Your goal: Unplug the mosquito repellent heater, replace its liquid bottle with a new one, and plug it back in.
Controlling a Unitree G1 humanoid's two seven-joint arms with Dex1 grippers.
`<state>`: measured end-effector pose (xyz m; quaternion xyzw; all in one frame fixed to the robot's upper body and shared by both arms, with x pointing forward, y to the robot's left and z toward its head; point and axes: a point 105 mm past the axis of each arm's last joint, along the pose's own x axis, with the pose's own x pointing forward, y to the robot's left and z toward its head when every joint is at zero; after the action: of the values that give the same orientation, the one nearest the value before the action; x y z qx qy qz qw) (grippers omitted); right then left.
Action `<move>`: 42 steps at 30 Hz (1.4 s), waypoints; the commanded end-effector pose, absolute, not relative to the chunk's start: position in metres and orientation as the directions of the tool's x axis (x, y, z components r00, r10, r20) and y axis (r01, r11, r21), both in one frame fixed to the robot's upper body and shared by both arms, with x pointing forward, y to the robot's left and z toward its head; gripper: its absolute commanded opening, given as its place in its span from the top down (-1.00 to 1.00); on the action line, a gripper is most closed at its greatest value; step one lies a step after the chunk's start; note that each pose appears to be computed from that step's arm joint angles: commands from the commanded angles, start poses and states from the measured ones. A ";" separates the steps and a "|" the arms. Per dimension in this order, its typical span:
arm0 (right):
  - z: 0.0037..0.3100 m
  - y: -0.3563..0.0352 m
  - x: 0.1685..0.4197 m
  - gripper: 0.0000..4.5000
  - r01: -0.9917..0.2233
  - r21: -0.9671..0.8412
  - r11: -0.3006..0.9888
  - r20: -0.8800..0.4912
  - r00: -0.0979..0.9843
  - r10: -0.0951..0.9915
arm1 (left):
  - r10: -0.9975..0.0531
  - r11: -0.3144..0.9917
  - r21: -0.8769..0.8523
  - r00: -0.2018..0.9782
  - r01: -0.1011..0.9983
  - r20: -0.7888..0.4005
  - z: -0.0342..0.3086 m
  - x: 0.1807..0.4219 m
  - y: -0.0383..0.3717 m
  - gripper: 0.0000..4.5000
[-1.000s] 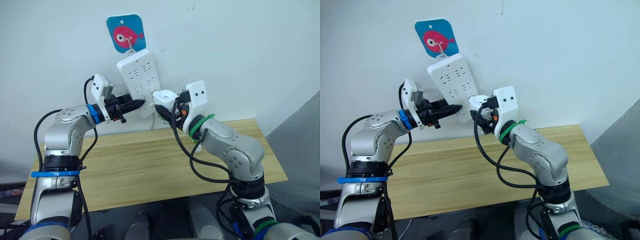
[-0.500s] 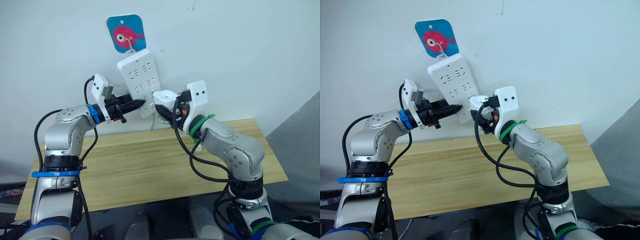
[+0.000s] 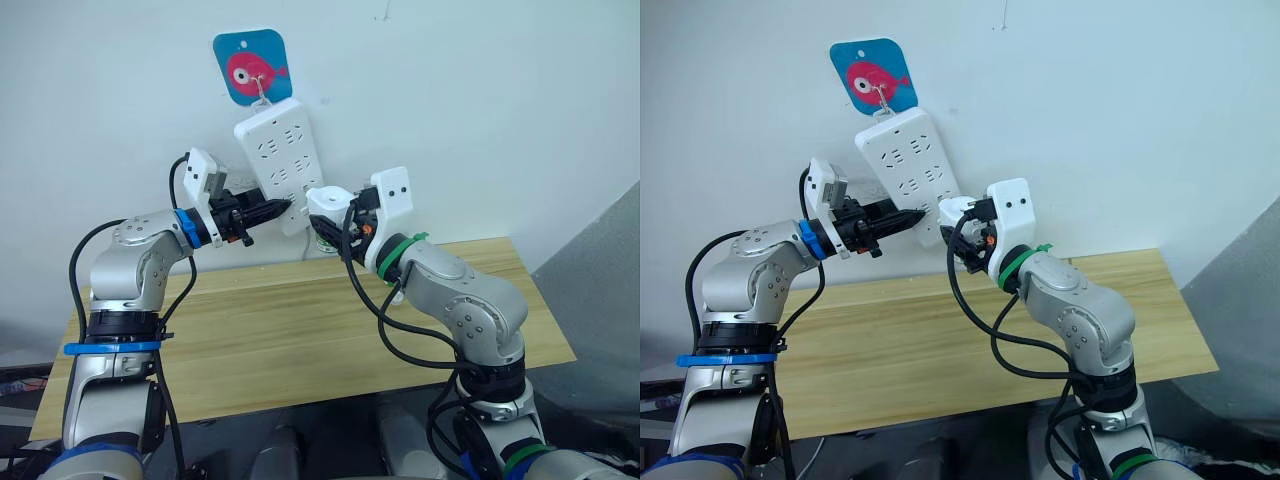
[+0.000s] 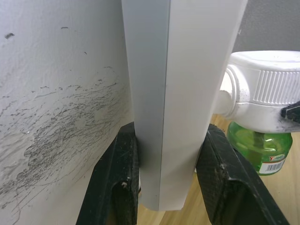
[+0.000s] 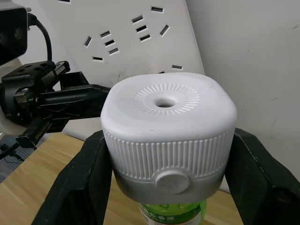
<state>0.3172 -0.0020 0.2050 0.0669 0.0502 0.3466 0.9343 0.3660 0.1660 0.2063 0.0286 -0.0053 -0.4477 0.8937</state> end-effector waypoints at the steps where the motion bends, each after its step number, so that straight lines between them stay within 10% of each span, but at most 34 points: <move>1: 0.217 0.001 0.312 -0.31 -0.657 0.145 0.740 0.005 0.748 0.664 | -0.835 0.548 0.093 0.551 0.831 -0.003 0.215 0.360 0.153 0.43; 42: 0.244 0.013 0.310 -0.31 -0.707 0.032 0.706 0.181 0.699 0.692 | -0.837 0.545 0.085 0.548 0.834 -0.012 0.212 0.358 0.153 0.43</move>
<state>0.3227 0.0016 0.2083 0.0413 0.0042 0.3469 0.9370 0.3657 0.1685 0.2058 0.0335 -0.0044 -0.4382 0.8982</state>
